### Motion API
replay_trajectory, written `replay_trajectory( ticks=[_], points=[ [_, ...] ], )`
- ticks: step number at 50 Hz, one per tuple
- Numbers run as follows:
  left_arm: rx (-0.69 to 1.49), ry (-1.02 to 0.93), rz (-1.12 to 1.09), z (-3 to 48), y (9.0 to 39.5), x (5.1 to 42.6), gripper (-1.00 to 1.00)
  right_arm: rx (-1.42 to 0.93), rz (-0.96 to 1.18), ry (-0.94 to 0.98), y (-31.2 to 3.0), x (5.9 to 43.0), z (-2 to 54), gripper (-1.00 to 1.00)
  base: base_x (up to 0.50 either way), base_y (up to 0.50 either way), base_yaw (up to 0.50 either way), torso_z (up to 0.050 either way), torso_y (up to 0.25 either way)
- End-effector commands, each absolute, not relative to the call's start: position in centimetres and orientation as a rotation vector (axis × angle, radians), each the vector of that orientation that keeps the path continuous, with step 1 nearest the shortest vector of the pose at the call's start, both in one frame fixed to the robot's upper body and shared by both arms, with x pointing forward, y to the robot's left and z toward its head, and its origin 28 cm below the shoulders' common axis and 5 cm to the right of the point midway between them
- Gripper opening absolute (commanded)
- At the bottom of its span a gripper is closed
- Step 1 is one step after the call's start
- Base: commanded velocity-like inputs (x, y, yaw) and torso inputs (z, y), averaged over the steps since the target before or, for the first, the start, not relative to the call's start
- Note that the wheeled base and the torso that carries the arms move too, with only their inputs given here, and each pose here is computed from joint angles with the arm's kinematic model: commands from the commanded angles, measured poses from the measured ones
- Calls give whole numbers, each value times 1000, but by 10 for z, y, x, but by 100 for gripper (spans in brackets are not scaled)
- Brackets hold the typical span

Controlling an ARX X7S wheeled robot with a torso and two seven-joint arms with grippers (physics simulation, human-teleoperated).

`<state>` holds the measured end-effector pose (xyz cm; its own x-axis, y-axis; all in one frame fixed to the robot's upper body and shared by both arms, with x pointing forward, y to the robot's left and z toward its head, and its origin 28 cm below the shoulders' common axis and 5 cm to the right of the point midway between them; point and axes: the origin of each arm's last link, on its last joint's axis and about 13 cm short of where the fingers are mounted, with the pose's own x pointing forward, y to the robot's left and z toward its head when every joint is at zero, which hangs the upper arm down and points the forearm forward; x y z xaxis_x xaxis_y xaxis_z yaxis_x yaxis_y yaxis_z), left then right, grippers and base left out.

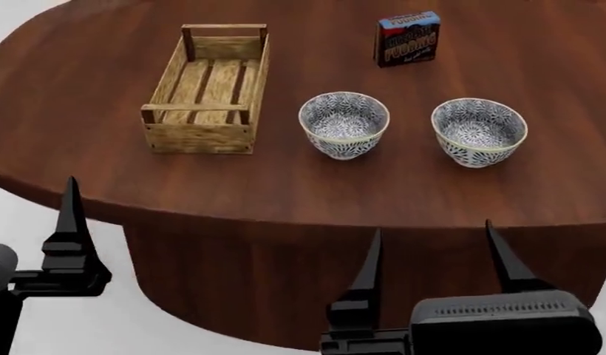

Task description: Stack the left bowl on the right bowl and place them in the tray.

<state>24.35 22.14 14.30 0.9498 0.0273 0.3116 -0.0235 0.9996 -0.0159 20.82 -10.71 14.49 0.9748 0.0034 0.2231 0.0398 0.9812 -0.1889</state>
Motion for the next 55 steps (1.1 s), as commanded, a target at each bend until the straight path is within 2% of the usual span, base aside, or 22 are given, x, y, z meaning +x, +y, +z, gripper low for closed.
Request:
replay_trajectory(
  ticks=[1,25,55],
  points=[
    [-8,-327,23,144,221,243,100,-226,-46,-230,-108,205,146,100,301,500,0,0,0],
    [7,-334,19,142,220,240,100,-227,-14,-253,-107,204,146,100,451,291,0,0,0],
    [4,-333,19,142,220,241,100,-219,13,-256,-108,204,146,100,500,2,0,0,1]
  ],
)
